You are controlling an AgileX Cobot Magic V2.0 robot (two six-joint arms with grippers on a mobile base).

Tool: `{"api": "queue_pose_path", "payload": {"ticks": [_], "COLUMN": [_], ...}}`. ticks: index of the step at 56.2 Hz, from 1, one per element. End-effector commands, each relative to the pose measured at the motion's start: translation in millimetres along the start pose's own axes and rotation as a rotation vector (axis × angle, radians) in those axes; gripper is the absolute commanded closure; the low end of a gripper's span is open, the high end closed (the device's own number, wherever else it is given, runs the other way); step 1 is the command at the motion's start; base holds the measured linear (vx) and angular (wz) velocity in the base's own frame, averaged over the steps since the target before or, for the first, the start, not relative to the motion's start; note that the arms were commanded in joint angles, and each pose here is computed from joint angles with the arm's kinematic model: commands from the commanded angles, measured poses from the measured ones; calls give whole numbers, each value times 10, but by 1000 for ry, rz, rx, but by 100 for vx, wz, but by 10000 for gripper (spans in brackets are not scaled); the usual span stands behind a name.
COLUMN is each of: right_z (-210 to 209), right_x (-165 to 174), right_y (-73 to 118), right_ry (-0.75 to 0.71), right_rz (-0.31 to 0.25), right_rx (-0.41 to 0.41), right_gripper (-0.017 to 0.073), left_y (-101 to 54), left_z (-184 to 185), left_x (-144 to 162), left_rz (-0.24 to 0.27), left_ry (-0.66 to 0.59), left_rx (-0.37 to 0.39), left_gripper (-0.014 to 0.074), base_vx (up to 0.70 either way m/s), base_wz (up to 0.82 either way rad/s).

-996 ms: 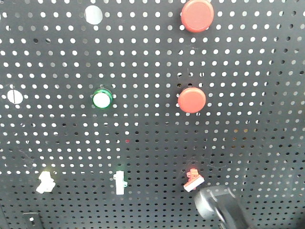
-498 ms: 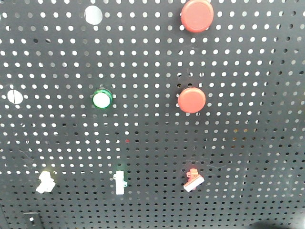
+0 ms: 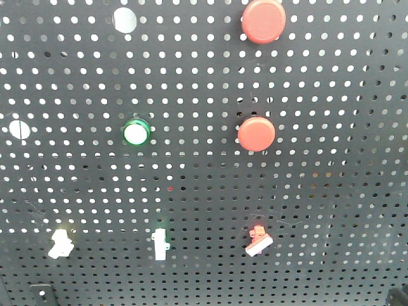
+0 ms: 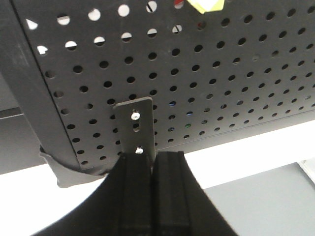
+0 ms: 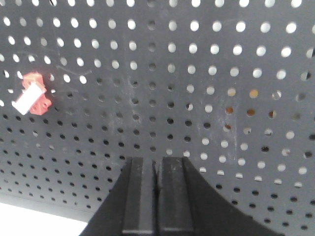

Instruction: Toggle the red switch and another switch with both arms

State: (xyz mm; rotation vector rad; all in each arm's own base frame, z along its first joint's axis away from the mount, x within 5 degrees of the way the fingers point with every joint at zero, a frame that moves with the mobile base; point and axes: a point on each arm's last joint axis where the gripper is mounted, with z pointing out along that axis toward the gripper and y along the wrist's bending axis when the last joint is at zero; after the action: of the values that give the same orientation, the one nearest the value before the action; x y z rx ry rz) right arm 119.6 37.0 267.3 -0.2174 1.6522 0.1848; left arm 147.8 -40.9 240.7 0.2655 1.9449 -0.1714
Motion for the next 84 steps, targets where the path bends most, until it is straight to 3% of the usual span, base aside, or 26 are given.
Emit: {"api": "queue_pose_path", "payload": {"ticks": [1, 17, 25, 27, 28, 29, 30, 32, 35, 38, 41, 43, 48, 51, 55, 56, 63, 70, 78, 84], "right_z": [-3, -3, -3, -3, -3, -3, -3, -3, -3, -3, -3, -3, -3, -3, -3, -3, -3, -3, -3, -1], "right_x": [-142, -142, -143, -143, -143, -142, -142, -142, -143, -143, -143, -143, -143, -143, -143, -143, -143, -143, -143, -141], "right_y": [-42, -42, -43, -43, -43, -42, -42, -42, -43, -43, -43, -43, -43, -43, -43, -43, -43, -43, -43, -43], "right_ry": [-70, -70, -70, -70, -70, -70, -70, -70, -70, -70, -70, -70, -70, -70, -70, -70, -70, -70, -70, -69], "right_rz": [-18, -18, -18, -18, -18, -18, -18, -18, -18, -18, -18, -18, -18, -18, -18, -18, -18, -18, -18, -18], "right_rx": [46, 45, 47, 47, 47, 46, 46, 46, 47, 47, 47, 47, 47, 47, 47, 47, 47, 47, 47, 46], "right_gripper": [566, 566, 566, 566, 566, 566, 566, 566, 566, 566, 566, 566, 566, 566, 566, 566, 566, 566, 566, 566], "left_y": [30, 36, 115, 115, 109, 109, 95, 81, 42, 11, -9, -11, 8, 42, 94, 102, 136, 146, 156, 150], "left_z": [-18, -17, -38, -59, -78, -84, -114, -143, -200, -247, -294, -340, -442, -517, -619, -637, -723, -704, -701, -728], "left_x": [-119, -106, -30, 1, 5, 24, 33, 75, 156, 241, 333, 388, 479, 524, 507, 504, 546, 676, 827, 855], "left_rz": [-16, -12, 91, 146, 208, 218, 313, 407, 591, 708, 780, 801, 749, 641, 437, 406, 241, 89, -40, -25], "left_ry": [-58, -58, -119, -137, -154, -158, -184, -207, -243, -270, -294, -328, -408, -476, -537, -551, -575, -464, -345, -345], "left_rx": [-32, -38, -132, -137, -137, -138, -136, -135, -123, -113, -110, -125, -172, -214, -244, -249, -270, -255, -261, -267], "left_gripper": [591, 591, 591, 591, 591, 591, 591, 591, 591, 591, 591, 591, 591, 591, 591, 591, 591, 591, 591, 591], "base_vx": [0, 0, 0, 0, 0, 0, 0, 0, 0, 0, 0, 0, 0, 0, 0, 0, 0, 0, 0, 0], "base_wz": [0, 0, 0, 0, 0, 0, 0, 0, 0, 0, 0, 0, 0, 0, 0, 0, 0, 0, 0, 0]}}
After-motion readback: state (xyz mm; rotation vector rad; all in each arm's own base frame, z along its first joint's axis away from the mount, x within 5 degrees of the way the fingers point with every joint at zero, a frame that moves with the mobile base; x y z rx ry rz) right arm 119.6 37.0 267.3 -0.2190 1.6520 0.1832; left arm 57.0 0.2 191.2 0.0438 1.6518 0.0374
